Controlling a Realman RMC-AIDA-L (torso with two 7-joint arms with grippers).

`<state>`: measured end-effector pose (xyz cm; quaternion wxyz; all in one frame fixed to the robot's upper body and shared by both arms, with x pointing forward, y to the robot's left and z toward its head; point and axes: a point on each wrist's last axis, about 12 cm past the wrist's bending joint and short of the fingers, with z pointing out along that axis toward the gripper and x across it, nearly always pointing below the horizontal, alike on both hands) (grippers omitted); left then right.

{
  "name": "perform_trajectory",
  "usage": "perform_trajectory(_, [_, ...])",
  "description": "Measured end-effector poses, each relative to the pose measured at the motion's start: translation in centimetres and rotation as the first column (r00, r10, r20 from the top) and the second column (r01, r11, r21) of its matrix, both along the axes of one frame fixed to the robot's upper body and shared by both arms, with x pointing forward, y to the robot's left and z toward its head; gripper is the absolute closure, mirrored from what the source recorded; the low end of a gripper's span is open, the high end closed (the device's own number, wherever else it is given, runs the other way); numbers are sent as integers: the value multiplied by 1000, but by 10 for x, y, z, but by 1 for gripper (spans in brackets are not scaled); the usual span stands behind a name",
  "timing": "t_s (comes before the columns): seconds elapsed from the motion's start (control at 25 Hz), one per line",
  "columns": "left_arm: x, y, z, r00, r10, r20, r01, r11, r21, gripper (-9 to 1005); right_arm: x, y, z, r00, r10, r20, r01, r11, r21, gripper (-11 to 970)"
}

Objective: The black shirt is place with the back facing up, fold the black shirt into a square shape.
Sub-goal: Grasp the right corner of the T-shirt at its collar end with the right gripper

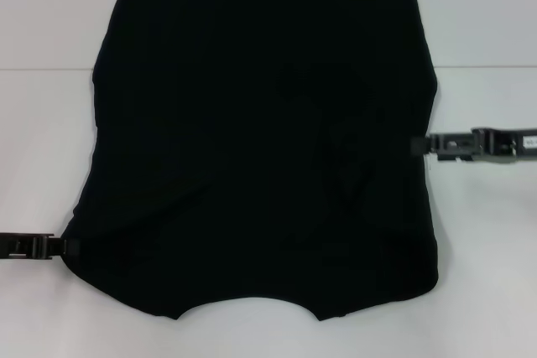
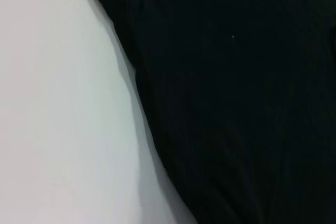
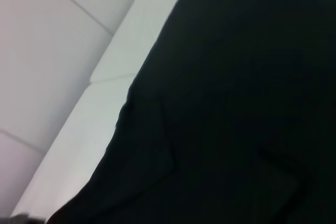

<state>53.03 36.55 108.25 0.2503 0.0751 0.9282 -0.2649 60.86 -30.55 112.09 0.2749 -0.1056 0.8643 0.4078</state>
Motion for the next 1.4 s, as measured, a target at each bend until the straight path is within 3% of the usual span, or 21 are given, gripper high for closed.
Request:
perform_trajectory(0.28, [-3, -3, -6, 1000, -6, 2, 6, 1000, -20, 941, -26, -19, -13, 989, 17, -146, -18, 1000, -4, 108])
perform_trajectory(0.52, [-4, -2, -6, 1000, -6, 0, 6, 1000, -20, 941, -35, -18, -27, 971, 17, -238, -35, 997, -70, 111])
perform_trajectory(0.92, [-2, -4, -6, 1000, -14, 4, 14, 1000, -19, 941, -30, 4, -39, 968, 33, -248, -64, 991, -117, 117])
perform_trajectory(1.24, [-1, -3, -5, 1000, -15, 8, 16, 1000, -17, 940, -27, 1, -44, 973, -19, -232, -15, 990, -142, 122])
perform_trajectory(1.4, [-1, -3, -5, 1000, -17, 9, 17, 1000, -16, 940, -29, 2, -46, 973, -10, -229, -23, 990, -141, 274])
